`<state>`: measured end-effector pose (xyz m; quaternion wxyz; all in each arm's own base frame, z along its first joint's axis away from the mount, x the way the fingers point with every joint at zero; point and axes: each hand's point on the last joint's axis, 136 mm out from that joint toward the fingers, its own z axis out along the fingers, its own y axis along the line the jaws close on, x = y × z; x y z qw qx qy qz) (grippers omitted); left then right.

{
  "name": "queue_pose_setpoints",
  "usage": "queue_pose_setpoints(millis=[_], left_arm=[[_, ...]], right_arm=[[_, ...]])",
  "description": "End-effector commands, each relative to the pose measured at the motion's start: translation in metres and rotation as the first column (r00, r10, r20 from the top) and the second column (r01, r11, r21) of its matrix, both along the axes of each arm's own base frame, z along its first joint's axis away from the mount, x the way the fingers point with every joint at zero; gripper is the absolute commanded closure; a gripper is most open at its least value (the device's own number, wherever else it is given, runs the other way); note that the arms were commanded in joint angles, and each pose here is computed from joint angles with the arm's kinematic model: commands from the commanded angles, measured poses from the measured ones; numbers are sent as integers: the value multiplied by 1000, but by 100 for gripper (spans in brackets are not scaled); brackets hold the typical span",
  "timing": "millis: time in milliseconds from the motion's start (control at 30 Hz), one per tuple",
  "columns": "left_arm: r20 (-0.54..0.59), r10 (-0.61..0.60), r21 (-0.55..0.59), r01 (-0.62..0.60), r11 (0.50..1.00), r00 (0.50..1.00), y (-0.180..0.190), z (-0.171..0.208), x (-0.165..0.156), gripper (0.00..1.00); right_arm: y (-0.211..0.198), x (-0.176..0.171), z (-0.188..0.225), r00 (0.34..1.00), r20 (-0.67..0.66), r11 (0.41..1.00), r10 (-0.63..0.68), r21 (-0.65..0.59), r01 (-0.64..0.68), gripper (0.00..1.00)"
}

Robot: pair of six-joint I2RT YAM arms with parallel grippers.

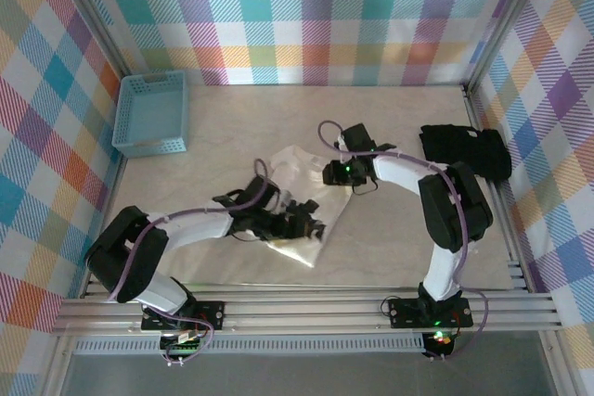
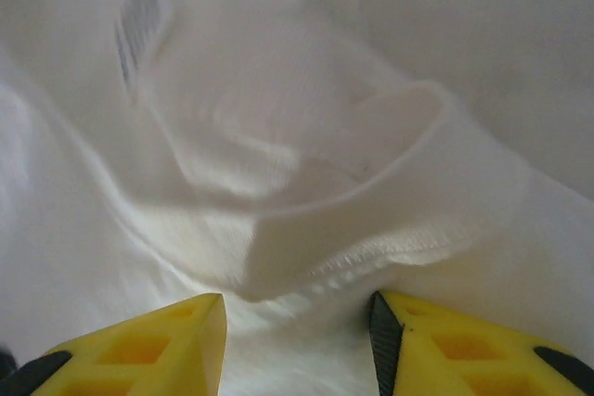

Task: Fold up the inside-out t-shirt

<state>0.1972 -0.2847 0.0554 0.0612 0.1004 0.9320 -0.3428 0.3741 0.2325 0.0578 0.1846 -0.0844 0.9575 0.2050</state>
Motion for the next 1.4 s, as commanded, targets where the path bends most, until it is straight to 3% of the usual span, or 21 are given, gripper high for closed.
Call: queue_pose_setpoints(millis=[0,133,267,433,667,900,1067,1233,1367], left_arm=[[78,-36,-137,47,989,996,-22,51,5,27],[259,118,-172,-75,982,959,6,90,65,25],[221,318,-165,-286,944,922,50,85,150,32],[184,307,-62,-301,952,934,51,56,207,39],[146,292,-63,-286,956,945,34,32,237,42],[149,304,127,-323,938,941,55,-17,258,42],[266,282,159,-331,930,922,68,8,276,40],[303,290,101,-334,937,908,68,40,277,35],[279,340,145,-389,910,898,85,34,263,29]], right_arm=[[-1,11,31,995,83,998,60,9,-61,51],[-8,8,58,991,133,993,33,108,-48,48],[9,0,65,994,103,967,26,249,-52,49],[16,6,54,998,65,955,-8,298,-12,51],[7,19,21,999,19,976,-47,213,42,54],[-22,27,-22,994,-75,992,-82,87,88,54],[-39,36,-9,998,-31,998,-60,9,61,54],[-22,30,34,998,47,993,50,108,-55,50],[-38,21,49,996,86,998,19,61,-25,39]])
